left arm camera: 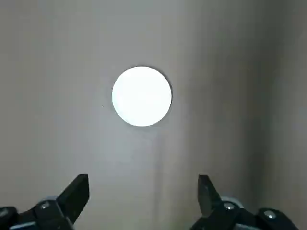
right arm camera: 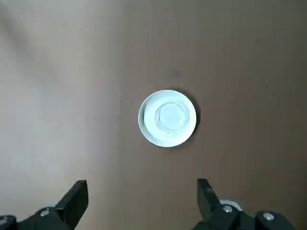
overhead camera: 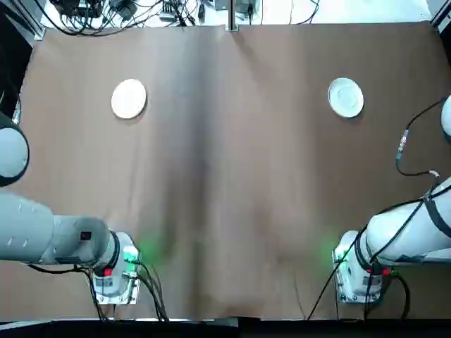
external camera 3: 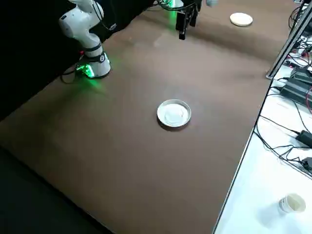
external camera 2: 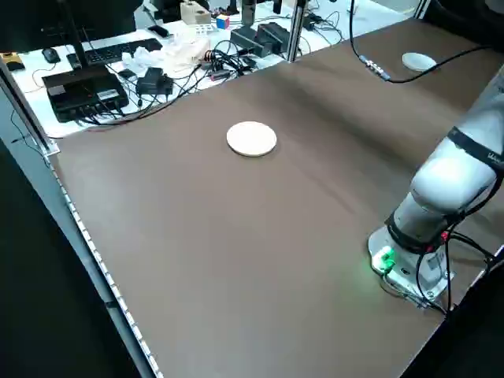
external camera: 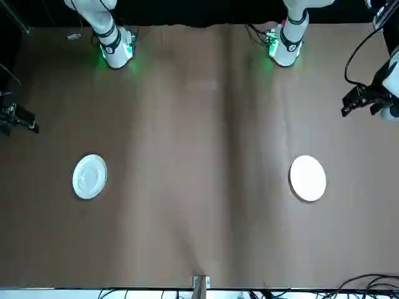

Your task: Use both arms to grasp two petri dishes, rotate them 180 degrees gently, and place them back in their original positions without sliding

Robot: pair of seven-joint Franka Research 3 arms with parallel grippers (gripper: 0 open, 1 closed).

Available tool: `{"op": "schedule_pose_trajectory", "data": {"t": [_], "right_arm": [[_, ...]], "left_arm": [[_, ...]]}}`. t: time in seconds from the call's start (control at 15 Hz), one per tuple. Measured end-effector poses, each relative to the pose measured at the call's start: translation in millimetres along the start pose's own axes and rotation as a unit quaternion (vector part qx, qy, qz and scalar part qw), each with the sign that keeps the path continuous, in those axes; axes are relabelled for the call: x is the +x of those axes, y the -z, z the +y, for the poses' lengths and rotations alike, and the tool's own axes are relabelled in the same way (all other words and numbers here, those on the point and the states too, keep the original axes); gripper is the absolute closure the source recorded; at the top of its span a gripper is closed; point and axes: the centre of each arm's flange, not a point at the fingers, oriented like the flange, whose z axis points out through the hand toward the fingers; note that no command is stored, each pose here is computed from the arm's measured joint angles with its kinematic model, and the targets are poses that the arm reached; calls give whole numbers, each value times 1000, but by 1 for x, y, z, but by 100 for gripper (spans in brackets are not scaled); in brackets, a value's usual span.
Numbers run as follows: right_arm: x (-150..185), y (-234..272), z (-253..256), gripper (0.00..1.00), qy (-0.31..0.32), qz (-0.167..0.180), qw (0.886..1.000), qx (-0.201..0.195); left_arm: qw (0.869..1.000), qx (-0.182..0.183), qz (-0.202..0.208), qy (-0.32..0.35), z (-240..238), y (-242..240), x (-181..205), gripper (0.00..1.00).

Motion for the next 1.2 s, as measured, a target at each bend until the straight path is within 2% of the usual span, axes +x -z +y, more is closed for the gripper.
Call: {"op": "schedule_pose_trajectory", "data": {"t": [0.6,0.93,1.2], "right_arm": [[4,-12,9,0,-6,-11,1000,-7],[34,-84,50,0,-36,-49,998,-3],[47,-128,90,0,-63,-60,996,-2]], "left_arm": [[1000,0,0,0,1,0,0,0],[1000,0,-3,0,1,-1,-1,0],[1000,3,-16,-8,1,-17,-1,0]]}}
